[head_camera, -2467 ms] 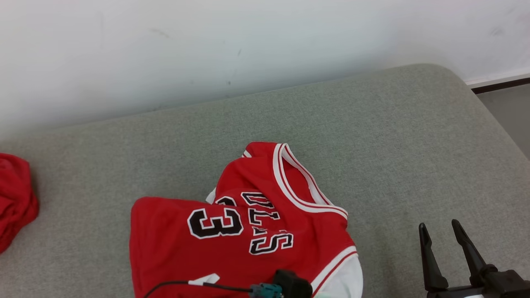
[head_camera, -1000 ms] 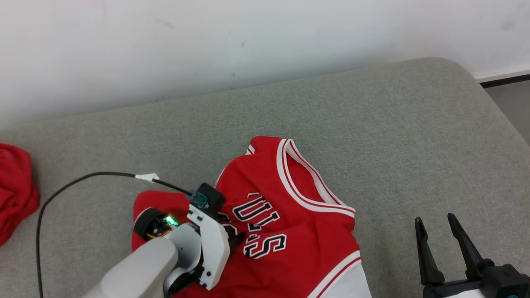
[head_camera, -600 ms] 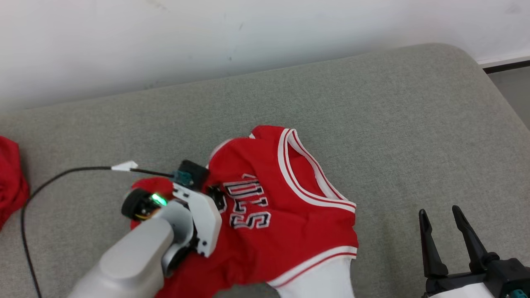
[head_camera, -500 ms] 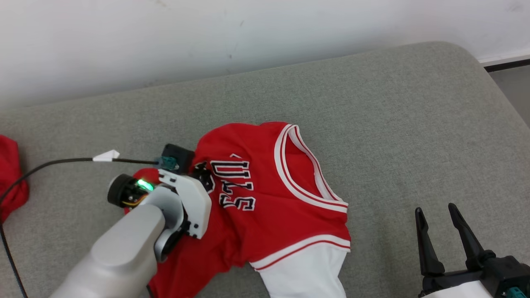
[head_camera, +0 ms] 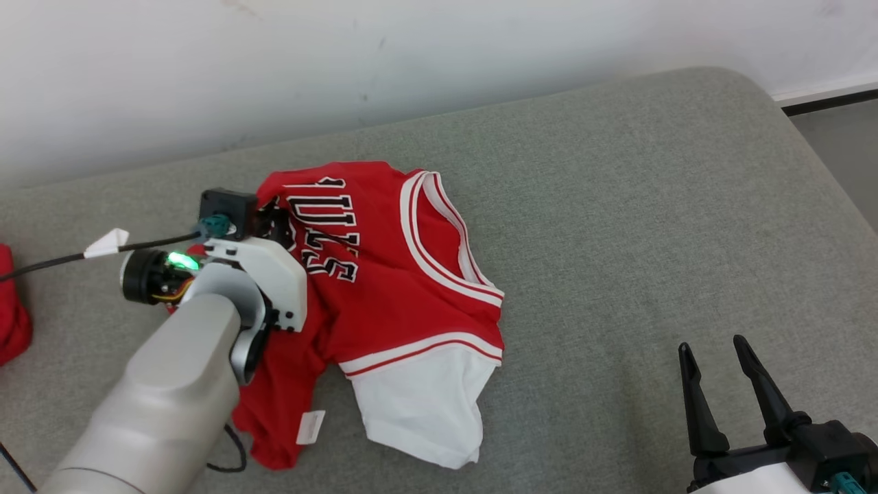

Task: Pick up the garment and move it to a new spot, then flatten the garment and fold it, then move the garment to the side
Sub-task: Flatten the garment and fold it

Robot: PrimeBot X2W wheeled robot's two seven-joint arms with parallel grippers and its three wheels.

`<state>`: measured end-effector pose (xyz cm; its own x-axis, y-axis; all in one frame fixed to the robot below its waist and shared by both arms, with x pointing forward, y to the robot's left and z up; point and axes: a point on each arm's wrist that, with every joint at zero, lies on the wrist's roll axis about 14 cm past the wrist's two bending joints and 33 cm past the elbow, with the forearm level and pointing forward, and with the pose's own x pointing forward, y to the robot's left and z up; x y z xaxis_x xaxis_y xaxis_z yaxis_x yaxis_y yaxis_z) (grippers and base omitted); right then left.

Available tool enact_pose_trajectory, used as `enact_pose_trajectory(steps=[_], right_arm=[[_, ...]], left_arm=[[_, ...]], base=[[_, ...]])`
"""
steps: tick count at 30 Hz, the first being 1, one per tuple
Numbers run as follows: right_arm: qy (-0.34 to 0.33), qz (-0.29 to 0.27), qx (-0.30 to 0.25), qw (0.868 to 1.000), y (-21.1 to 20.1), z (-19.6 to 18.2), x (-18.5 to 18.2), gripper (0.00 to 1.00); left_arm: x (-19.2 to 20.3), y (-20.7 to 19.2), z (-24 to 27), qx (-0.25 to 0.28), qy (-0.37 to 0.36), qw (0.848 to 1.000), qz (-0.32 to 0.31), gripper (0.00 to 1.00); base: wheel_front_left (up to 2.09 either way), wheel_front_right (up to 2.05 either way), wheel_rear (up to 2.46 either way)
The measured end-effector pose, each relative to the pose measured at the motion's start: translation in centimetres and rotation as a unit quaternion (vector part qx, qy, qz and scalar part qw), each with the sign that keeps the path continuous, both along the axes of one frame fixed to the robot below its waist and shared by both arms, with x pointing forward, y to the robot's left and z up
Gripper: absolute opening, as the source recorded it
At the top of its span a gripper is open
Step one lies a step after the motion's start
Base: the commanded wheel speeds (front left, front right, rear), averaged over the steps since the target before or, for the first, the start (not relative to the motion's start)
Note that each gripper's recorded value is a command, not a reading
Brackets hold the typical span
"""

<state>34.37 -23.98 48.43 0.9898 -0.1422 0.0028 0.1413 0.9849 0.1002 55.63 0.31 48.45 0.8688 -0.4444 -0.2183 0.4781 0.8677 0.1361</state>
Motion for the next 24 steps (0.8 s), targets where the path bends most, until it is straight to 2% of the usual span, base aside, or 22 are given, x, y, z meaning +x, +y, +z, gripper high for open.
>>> enact_pose_trajectory(steps=[1,13,17,24], right_arm=[[-0.002,-0.001,0.0,1.0,0.0,0.1,0.0,1.0],[-0.032,0.008,-0.003,0.999,0.5,1.8,-0.8,1.0],[-0.051,0.018,-0.007,0.999,1.1,2.9,-1.0,1.0],[-0.06,0.052,-0.015,0.997,3.1,3.5,-0.6,1.0]], left_arm=[[-0.2,-0.2,0.1,-0.005,0.0,1.0,-0.001,1.0],[-4.5,-0.4,4.0,-0.117,-0.044,0.992,-0.009,1.0],[-6.8,1.9,5.8,-0.143,-0.081,0.986,0.017,1.0],[-12.4,7.2,4.7,-0.147,-0.099,0.981,0.078,1.0]], base=[[0.0,0.0,0.0],[0.0,0.0,0.0],[0.0,0.0,0.0],[0.0,0.0,0.0]])
